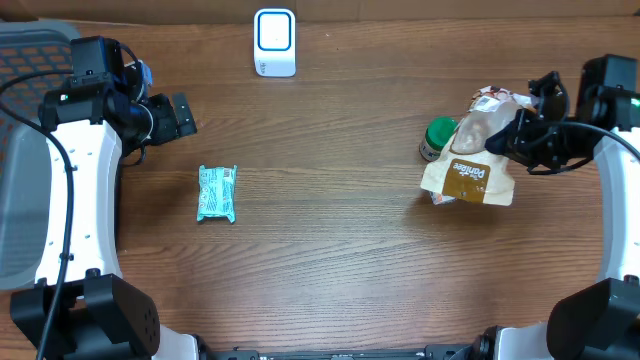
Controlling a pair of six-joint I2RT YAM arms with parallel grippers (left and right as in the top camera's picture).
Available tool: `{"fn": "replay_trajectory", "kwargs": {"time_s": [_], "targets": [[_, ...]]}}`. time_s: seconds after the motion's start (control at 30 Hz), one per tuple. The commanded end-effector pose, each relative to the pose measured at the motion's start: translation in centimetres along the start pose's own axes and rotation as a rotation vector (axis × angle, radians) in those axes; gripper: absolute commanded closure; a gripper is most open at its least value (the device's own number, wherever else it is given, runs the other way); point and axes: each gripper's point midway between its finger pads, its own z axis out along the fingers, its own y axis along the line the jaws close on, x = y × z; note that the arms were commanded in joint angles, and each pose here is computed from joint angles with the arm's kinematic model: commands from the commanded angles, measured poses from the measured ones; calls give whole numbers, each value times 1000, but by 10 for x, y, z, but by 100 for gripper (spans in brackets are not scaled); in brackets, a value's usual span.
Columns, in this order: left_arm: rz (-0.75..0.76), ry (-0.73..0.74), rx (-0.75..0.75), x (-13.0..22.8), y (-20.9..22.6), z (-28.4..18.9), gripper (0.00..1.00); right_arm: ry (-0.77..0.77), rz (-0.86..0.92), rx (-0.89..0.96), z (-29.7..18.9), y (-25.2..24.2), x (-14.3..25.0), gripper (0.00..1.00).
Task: Scan the item barcode
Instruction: 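Carry the pouch right toward the tissue packs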
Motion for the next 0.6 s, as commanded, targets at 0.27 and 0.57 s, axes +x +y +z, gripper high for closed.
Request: {"fn": "replay_trajectory", "kwargs": {"time_s": [0.27, 0.57], "targets": [[12, 0, -3, 0, 0, 1, 0, -12, 50, 35, -7, -22, 4, 96], [12, 0, -3, 0, 0, 1, 1, -10, 51, 93, 3, -38, 3, 96]]}}
